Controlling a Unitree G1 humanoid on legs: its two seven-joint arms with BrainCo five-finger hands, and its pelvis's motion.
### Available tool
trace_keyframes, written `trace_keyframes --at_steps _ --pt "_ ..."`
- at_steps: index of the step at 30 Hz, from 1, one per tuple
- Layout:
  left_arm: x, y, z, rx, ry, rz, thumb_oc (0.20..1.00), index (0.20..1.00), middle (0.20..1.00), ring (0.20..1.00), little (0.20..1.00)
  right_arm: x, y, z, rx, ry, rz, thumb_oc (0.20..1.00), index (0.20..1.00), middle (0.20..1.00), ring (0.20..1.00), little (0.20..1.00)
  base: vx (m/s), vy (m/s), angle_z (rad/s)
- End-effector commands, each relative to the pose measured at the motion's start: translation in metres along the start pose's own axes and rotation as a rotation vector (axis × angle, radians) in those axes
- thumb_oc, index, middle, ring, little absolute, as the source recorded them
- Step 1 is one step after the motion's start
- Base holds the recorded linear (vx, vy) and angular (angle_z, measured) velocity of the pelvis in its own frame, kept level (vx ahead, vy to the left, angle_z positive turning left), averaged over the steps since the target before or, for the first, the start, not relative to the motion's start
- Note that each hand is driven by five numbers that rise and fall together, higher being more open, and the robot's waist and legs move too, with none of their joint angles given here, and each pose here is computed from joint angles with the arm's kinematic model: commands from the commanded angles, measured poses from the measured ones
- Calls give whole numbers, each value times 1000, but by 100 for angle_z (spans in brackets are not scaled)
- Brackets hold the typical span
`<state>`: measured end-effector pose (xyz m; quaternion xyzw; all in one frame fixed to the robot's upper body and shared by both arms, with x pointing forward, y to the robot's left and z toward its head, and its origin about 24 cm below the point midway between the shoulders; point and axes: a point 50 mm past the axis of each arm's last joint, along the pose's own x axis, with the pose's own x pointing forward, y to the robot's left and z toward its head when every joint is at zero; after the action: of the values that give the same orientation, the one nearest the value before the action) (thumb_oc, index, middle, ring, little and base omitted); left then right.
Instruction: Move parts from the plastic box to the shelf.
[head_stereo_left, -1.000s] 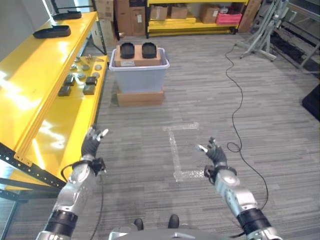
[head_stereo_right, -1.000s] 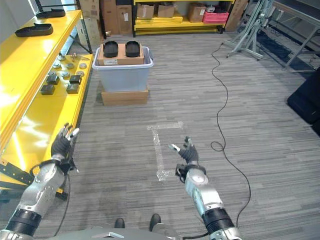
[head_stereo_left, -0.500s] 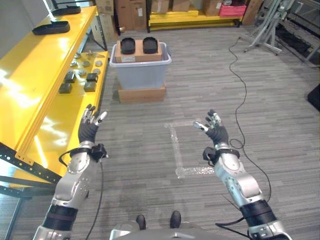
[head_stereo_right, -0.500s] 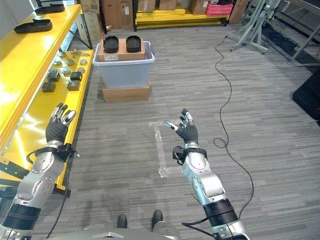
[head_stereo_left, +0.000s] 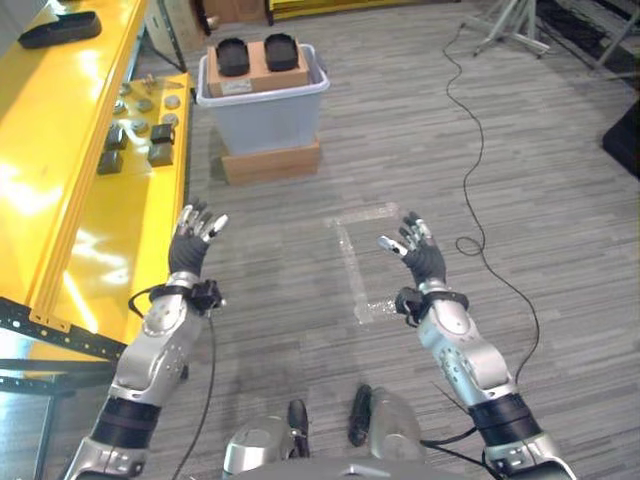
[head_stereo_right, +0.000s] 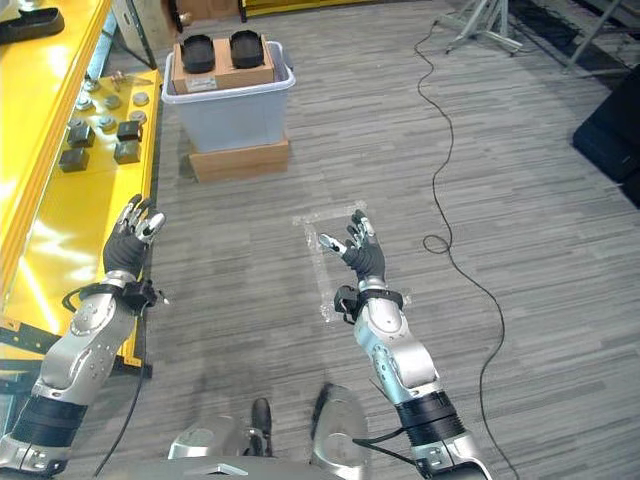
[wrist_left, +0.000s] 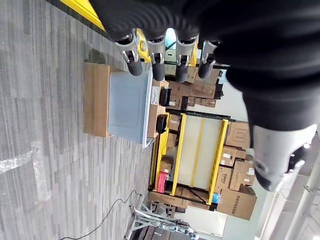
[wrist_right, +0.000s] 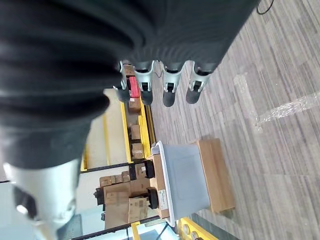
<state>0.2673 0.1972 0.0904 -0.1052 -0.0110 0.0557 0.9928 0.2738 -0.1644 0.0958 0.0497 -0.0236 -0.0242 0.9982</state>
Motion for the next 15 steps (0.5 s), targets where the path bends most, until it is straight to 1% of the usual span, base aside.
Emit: trace_keyframes --at_steps 1,6,7,11,15 --pt "-6 -3 26 -19 -130 -56 1000 1000 1000 1000 1000 4 0 24 35 -120 34 1000 1000 1000 1000 1000 508 -229 -17" --pt "-10 -1 18 -29 -119 -79 1000 1000 1000 1000 1000 0 -14 25 34 -111 32 1000 1000 1000 1000 1000 432 -188 14" --pt "-11 1 16 -30 -124 -84 1000 1000 1000 1000 1000 -2 -16 24 30 -109 34 1000 1000 1000 1000 1000 650 -321 46" --pt "-12 1 12 -115 -120 -58 1000 1000 1000 1000 1000 -2 -24 24 0 -92 51 1000 1000 1000 1000 1000 563 -302 37" --pt "-10 -2 12 -185 -114 -29 1000 1000 1000 1000 1000 3 -29 27 -34 -75 66 1000 1000 1000 1000 1000 378 -271 16"
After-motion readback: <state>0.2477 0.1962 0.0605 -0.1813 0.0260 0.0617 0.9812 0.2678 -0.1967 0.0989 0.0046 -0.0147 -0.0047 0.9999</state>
